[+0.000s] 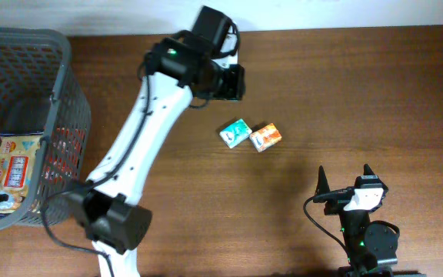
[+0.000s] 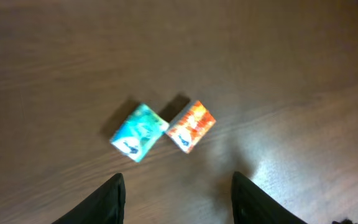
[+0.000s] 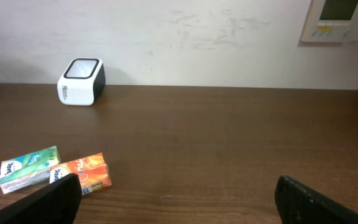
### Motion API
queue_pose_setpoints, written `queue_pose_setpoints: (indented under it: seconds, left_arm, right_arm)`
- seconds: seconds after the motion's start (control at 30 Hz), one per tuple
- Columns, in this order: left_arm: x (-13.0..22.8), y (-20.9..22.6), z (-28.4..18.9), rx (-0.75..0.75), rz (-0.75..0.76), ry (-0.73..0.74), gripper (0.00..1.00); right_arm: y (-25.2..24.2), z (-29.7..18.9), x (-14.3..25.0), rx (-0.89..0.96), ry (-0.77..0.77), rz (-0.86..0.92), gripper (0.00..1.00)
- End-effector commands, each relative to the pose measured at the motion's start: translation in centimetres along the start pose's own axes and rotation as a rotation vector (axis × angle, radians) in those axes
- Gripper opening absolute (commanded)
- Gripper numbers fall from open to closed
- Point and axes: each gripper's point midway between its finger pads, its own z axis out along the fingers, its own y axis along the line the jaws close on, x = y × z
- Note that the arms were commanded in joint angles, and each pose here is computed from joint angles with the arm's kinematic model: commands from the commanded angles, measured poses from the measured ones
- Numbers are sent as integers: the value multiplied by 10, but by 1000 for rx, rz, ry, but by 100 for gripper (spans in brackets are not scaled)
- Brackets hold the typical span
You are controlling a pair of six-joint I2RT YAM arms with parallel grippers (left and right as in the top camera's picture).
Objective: Scan the item barcode
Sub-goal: 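Carry the orange tissue pack out and set it beside the green pack, then reach the left gripper into the basket and grasp the red snack bag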
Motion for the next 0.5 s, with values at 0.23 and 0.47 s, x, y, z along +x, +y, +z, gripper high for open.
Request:
queue_pose_setpoints:
  seconds: [0.23, 0.47]
  left_arm:
    - [-16, 136, -208, -172, -267, -395, 63]
    - [63, 289, -312, -662, -682, -490, 62]
  right_arm:
    - [-1, 0, 4, 5, 8, 4, 99]
    - [-1, 0, 4, 5, 8, 4, 98]
